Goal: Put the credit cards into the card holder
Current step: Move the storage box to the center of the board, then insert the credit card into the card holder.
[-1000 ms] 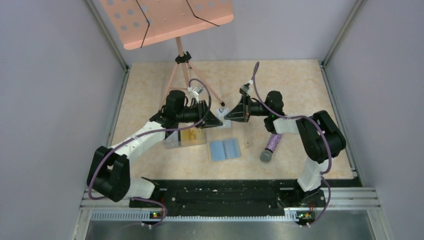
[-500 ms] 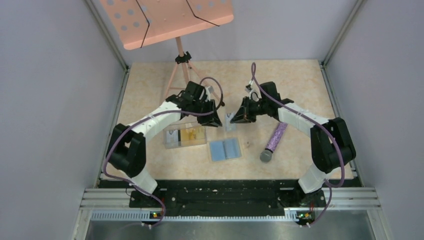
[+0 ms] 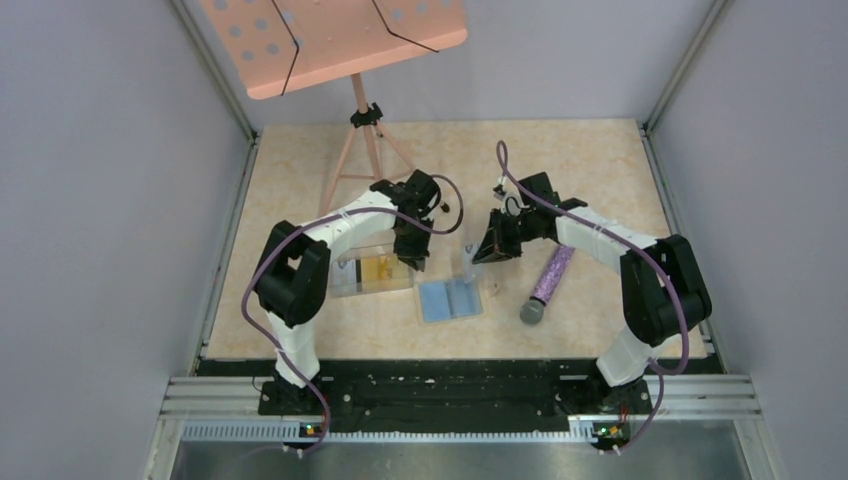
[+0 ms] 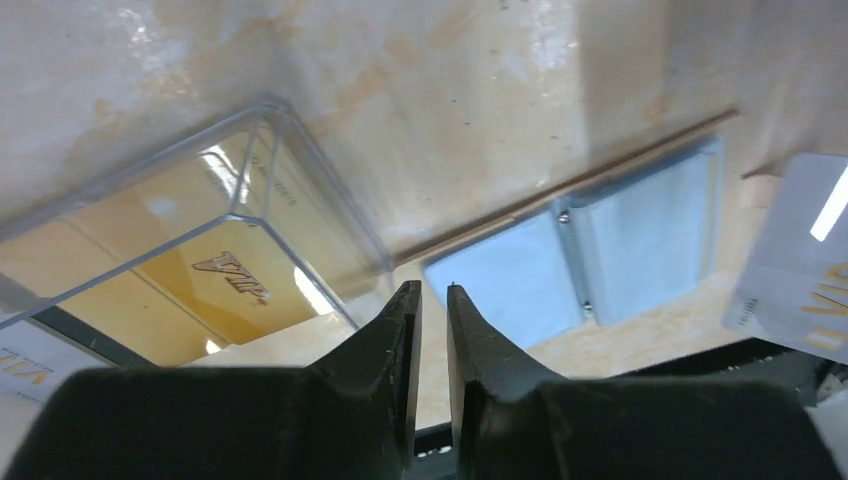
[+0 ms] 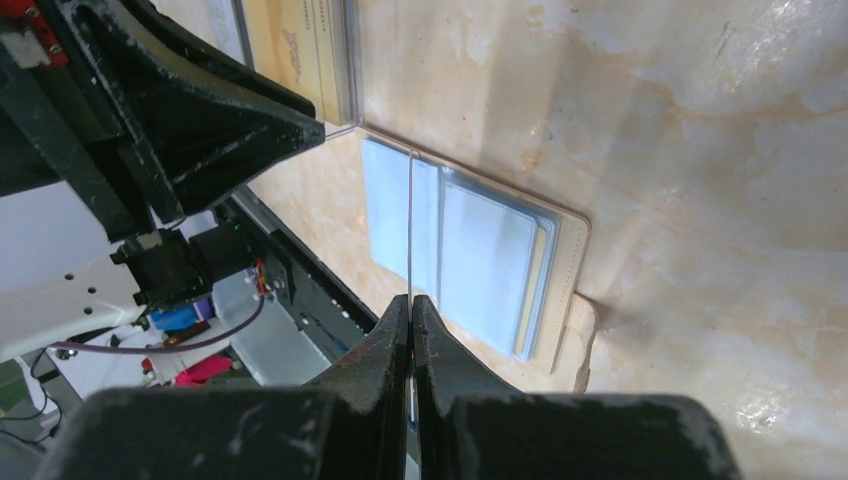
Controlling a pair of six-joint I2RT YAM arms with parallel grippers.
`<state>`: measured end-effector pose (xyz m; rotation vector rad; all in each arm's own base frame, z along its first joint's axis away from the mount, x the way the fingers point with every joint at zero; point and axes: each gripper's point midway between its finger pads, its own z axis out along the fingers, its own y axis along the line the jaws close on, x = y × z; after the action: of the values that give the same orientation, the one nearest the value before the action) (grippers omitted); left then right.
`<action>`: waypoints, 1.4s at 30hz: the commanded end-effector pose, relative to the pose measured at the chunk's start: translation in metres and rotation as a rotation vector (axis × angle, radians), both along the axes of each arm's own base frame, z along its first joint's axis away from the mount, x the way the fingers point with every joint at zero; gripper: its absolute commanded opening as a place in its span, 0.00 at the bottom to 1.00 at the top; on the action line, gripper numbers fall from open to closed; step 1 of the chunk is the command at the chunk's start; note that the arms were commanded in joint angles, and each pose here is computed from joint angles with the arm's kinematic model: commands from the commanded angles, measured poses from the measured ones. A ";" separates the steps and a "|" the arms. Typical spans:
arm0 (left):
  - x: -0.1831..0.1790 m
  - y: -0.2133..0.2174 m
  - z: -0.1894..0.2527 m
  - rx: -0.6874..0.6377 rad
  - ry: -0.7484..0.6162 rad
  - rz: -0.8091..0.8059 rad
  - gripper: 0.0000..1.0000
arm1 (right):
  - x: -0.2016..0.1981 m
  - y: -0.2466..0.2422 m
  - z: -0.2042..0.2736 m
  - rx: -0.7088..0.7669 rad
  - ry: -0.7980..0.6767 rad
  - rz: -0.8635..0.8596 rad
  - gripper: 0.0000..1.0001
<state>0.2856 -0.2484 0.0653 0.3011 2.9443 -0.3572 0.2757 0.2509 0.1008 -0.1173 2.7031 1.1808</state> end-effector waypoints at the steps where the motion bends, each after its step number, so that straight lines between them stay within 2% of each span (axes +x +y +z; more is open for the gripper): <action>1: -0.006 0.037 -0.008 0.137 -0.008 0.009 0.19 | -0.003 0.000 0.004 0.010 -0.029 0.027 0.00; 9: -0.018 0.092 -0.013 0.194 -0.012 0.123 0.17 | -0.007 0.011 -0.003 0.019 -0.018 0.073 0.00; 14: -0.017 0.091 -0.008 0.152 -0.020 0.127 0.17 | -0.013 0.023 -0.002 0.039 -0.034 0.114 0.00; 22: -0.021 0.030 0.011 -0.204 0.018 0.138 0.17 | -0.022 0.031 0.001 0.102 -0.074 0.166 0.00; 25: -0.029 0.017 0.010 -0.294 0.051 0.160 0.16 | -0.027 0.034 -0.002 0.123 -0.083 0.189 0.00; 33: -0.052 0.022 -0.013 -0.276 0.112 0.200 0.10 | -0.037 0.040 -0.017 0.138 -0.057 0.216 0.00; 42: -0.059 0.022 -0.029 -0.246 0.140 0.200 0.04 | -0.044 0.039 -0.042 0.128 -0.016 0.222 0.00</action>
<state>0.2223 -0.2176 0.0339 -0.0665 3.0201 -0.6797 0.2339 0.2839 0.0648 -0.3635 2.6755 1.3729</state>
